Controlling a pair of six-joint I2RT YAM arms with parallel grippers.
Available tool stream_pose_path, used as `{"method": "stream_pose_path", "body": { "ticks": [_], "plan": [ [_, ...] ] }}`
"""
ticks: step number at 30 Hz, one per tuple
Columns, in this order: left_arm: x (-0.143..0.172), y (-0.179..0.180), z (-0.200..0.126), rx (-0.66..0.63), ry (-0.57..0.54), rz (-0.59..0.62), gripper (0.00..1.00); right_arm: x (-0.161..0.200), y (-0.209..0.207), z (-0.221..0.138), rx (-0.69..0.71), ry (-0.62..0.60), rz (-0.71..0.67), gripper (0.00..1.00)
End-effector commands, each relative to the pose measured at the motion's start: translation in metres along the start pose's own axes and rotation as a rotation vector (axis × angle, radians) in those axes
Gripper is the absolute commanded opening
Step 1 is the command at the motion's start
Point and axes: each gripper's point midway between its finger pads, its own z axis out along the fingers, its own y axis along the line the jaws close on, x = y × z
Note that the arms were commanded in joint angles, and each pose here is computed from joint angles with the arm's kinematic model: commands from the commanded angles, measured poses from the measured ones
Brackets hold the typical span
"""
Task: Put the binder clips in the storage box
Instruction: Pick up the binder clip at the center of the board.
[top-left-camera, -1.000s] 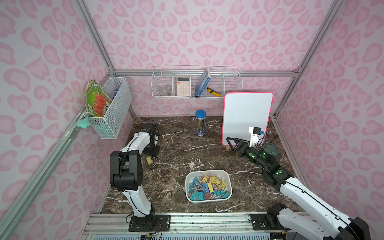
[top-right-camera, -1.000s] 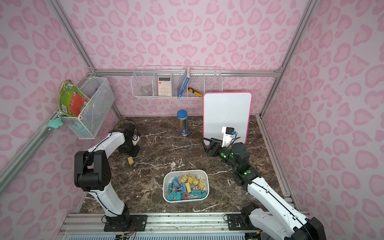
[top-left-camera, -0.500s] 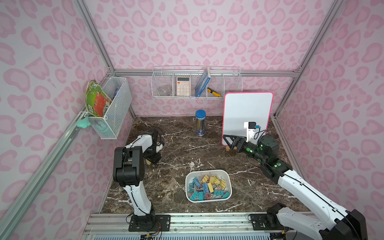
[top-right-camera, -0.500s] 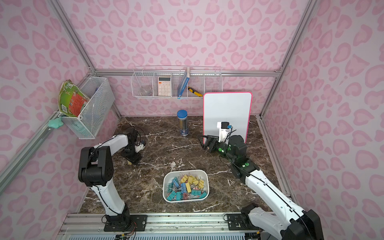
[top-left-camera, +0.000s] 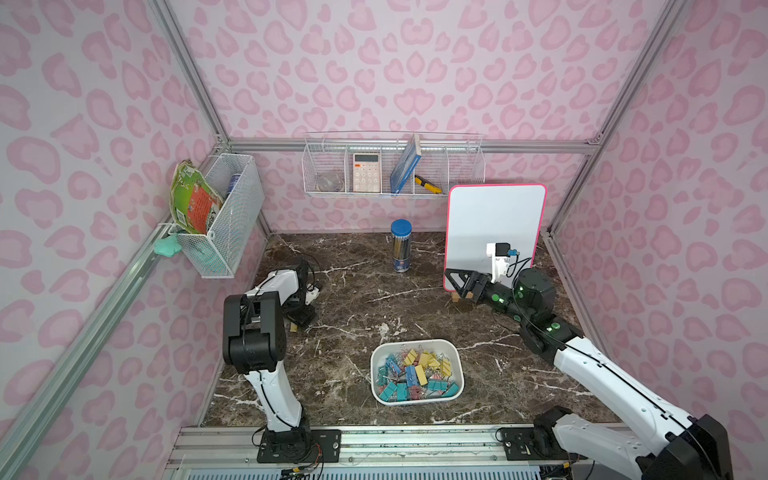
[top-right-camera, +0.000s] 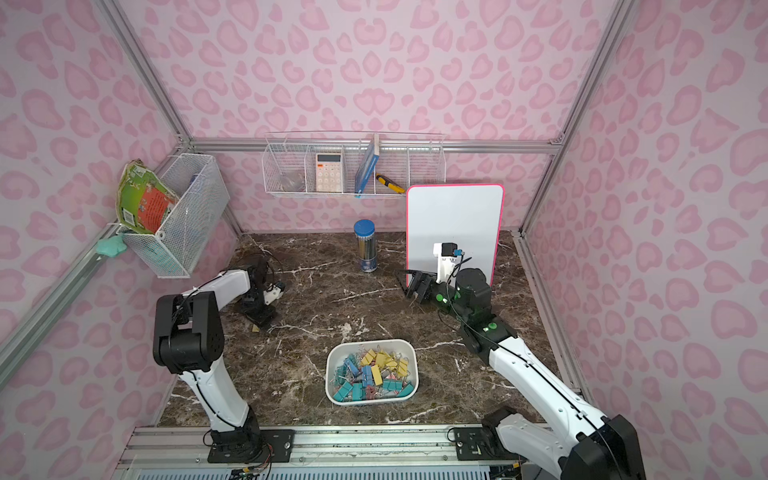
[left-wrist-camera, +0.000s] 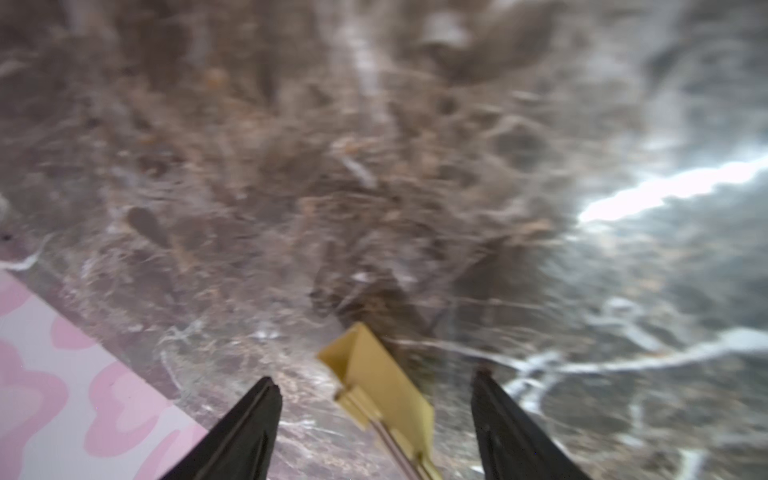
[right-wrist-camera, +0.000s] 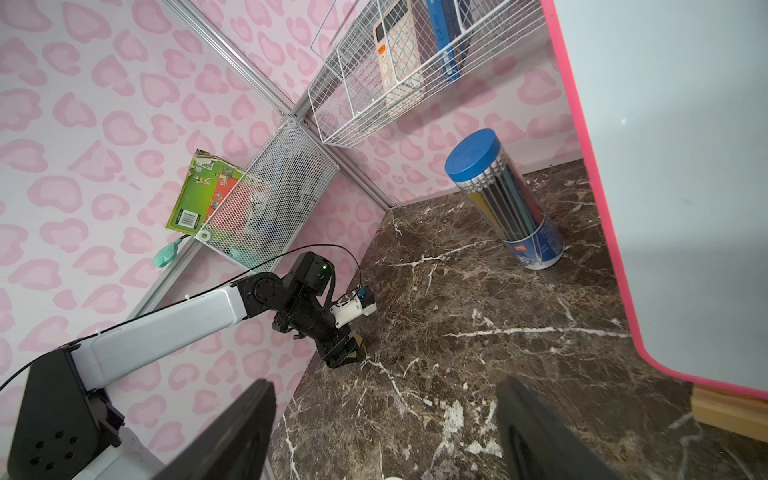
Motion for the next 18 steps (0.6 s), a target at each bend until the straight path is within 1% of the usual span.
{"method": "stream_pose_path", "body": {
  "ticks": [1,2,5,10,14,18],
  "plan": [
    [-0.005,0.012,-0.001,-0.018,0.002,-0.096,0.78,-0.004,0.007,0.000,-0.028,-0.012,-0.006,0.85],
    [-0.005,0.010,0.001,-0.001,0.013,-0.116,0.77,-0.003,0.006,0.000,-0.026,-0.009,-0.005,0.85],
    [-0.002,0.007,0.008,0.028,0.056,-0.145,0.68,-0.005,0.009,0.000,-0.032,-0.013,-0.012,0.85],
    [-0.002,0.000,0.010,0.073,0.072,-0.191,0.44,-0.005,0.008,-0.001,-0.032,-0.016,-0.007,0.85],
    [0.001,-0.003,0.005,0.086,0.076,-0.224,0.28,-0.004,0.008,0.000,-0.035,-0.012,-0.007,0.85],
    [0.004,-0.005,-0.004,0.104,0.081,-0.278,0.14,-0.005,0.009,-0.001,-0.043,-0.017,-0.007,0.85]
  ]
}}
